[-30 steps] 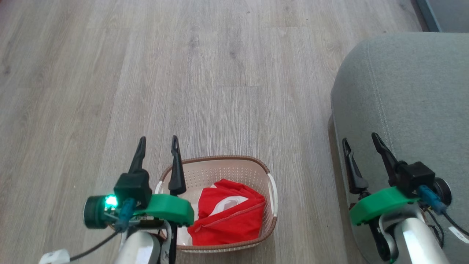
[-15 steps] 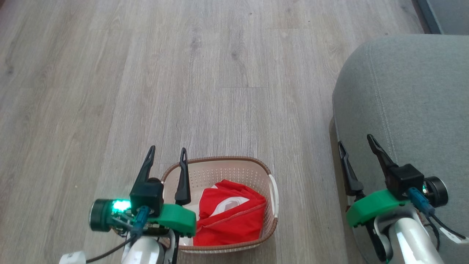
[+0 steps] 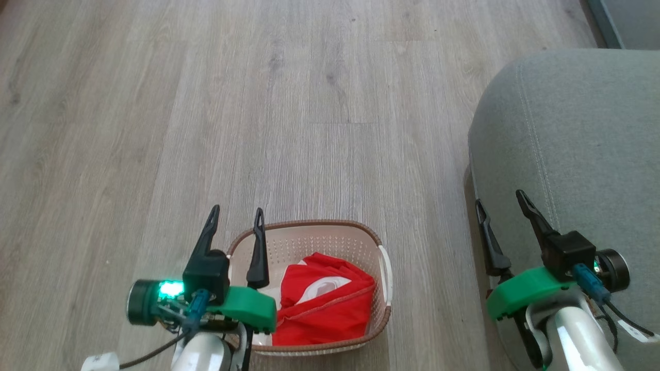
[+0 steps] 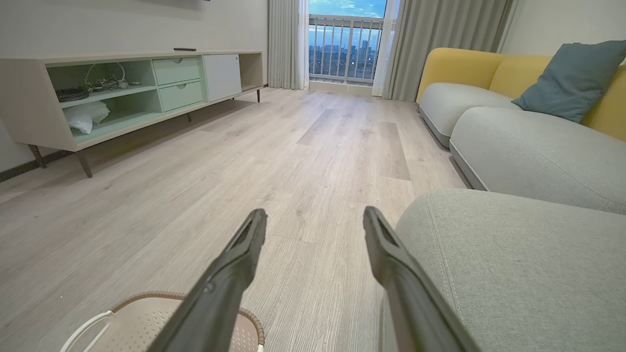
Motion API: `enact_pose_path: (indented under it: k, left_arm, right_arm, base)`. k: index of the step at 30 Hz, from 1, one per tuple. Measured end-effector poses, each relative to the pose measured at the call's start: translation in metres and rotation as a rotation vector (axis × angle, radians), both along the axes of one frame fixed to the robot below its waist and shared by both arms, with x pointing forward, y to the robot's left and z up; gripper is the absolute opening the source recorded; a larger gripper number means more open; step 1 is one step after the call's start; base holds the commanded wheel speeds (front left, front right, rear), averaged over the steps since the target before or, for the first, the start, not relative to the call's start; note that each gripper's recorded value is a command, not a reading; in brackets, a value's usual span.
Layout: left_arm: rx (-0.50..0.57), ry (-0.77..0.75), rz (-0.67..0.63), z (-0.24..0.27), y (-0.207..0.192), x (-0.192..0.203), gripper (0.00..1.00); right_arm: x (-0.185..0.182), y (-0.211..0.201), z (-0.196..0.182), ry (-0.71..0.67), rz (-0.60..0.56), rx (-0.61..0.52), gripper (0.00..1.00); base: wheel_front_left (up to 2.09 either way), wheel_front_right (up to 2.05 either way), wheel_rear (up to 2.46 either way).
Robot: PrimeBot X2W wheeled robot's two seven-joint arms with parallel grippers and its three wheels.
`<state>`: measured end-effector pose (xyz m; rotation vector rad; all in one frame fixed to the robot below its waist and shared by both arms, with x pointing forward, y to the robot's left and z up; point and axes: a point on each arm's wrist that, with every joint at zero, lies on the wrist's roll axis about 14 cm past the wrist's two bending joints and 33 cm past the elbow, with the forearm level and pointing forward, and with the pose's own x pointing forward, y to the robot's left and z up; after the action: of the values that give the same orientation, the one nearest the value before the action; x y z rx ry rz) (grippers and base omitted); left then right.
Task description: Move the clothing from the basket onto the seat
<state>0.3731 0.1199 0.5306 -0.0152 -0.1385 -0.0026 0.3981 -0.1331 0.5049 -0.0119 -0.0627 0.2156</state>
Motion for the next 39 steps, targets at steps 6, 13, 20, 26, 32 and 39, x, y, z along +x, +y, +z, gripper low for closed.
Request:
enact_pose_path:
  k: [6,13,20,26,32,39]
  left_arm:
    - [-0.008,0.076,-0.031,-0.024,-0.005,0.002,1.00]
    - [-0.014,0.282,-0.131,-0.090,-0.027,0.005,1.00]
    - [0.060,0.444,-0.274,-0.151,-0.057,0.034,1.00]
    - [0.152,0.569,-0.400,-0.211,-0.079,0.059,1.00]
    - [0.201,0.676,-0.451,-0.264,-0.084,0.073,1.00]
    - [0.233,0.734,-0.484,-0.315,-0.093,0.107,1.00]
  right_arm:
    - [0.002,-0.002,-0.008,0.022,-0.009,0.002,1.00]
    - [0.021,-0.008,-0.022,0.051,-0.016,-0.023,1.00]
    - [0.059,-0.015,-0.035,0.046,0.005,-0.088,1.00]
    - [0.093,-0.017,-0.059,0.055,0.013,-0.102,1.00]
    - [0.100,-0.018,-0.100,0.126,0.027,-0.112,1.00]
    - [0.111,-0.012,-0.136,0.165,0.056,-0.123,1.00]
  base:
    - [0.00,0.00,0.00]
    - [0.00,0.00,0.00]
    - [0.00,0.00,0.00]
    - [0.00,0.00,0.00]
    - [0.00,0.00,0.00]
    - [0.00,0.00,0.00]
